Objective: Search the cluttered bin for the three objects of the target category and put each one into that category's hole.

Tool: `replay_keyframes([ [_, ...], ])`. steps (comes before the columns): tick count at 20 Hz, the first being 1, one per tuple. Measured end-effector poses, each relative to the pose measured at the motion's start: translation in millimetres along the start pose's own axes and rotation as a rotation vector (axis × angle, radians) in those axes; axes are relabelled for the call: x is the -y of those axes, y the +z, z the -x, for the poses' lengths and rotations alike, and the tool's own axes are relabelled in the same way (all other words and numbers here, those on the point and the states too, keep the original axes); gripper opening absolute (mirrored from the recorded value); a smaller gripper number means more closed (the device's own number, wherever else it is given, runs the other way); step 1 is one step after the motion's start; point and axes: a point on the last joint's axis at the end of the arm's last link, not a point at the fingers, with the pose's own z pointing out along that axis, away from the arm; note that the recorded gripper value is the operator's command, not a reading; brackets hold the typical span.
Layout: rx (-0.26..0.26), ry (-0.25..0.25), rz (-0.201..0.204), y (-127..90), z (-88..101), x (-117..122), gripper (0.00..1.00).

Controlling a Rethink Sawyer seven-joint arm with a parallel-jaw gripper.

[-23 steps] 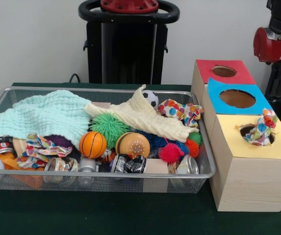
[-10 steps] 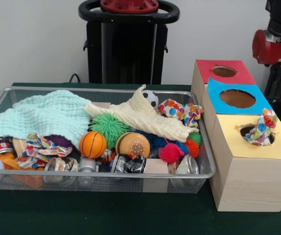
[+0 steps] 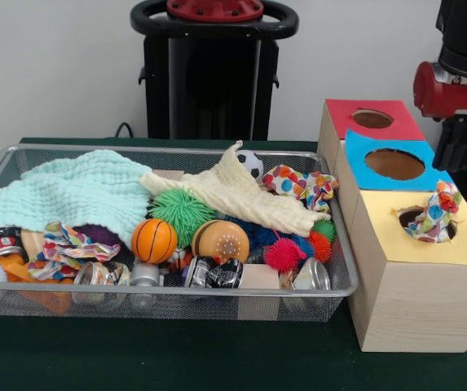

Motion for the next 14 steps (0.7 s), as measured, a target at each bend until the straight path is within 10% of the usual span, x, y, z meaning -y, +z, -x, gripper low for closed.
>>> replay_keyframes([
  [14, -0.022, 0.000, -0.004, 14, -3.3, 1, 0.00],
])
